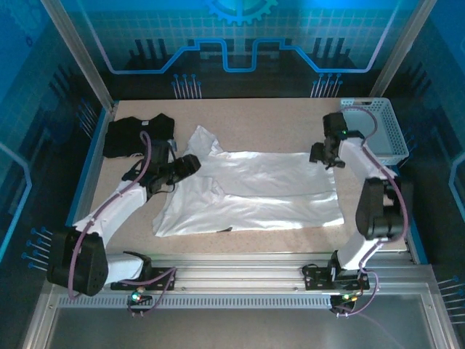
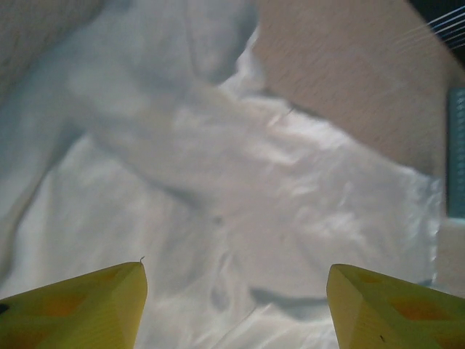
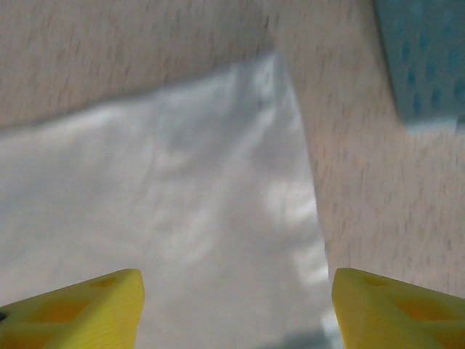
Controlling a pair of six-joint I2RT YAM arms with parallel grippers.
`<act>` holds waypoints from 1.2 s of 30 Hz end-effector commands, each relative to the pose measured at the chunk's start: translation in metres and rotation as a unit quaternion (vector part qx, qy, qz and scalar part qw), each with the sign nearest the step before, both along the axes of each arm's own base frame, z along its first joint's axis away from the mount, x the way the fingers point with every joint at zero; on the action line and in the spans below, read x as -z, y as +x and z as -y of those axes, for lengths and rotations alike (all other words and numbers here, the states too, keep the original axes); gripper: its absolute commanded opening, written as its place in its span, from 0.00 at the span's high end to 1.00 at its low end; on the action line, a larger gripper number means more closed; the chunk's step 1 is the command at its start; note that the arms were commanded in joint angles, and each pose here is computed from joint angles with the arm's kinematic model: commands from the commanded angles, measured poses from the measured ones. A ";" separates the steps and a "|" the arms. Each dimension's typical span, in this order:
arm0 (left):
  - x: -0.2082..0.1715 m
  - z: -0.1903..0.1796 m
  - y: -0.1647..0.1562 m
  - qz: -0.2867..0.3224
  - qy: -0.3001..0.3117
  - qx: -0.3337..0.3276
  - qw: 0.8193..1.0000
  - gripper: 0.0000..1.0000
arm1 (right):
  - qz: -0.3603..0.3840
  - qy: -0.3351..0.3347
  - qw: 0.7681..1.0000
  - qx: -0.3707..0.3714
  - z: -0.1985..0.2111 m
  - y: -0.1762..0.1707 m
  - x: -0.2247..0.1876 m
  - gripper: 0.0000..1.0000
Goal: Fold the inside-out t-shirt
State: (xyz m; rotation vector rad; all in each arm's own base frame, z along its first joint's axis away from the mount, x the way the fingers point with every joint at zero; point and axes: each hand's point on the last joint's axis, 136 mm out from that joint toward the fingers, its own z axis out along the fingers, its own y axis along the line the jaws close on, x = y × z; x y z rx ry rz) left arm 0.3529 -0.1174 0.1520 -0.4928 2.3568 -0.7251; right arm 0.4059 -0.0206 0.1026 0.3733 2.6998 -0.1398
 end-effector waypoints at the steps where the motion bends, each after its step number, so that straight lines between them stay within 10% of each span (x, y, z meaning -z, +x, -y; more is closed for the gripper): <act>1: -0.008 0.002 0.018 0.021 0.009 0.010 1.000 0.33 | -0.025 -0.021 0.999 -0.005 0.019 0.028 0.021 0.31; 19: 0.006 -0.009 0.072 0.023 0.047 -0.003 0.999 0.32 | -0.143 -0.019 0.989 0.012 0.039 0.061 0.083 0.43; 28: 0.043 -0.026 0.135 -0.011 0.097 -0.003 0.995 0.32 | -0.135 0.001 0.991 -0.006 0.033 0.066 0.087 0.82; 36: 0.086 -0.028 0.197 -0.075 0.156 0.031 0.984 0.33 | -0.124 -0.002 0.992 -0.022 0.032 0.068 0.080 0.92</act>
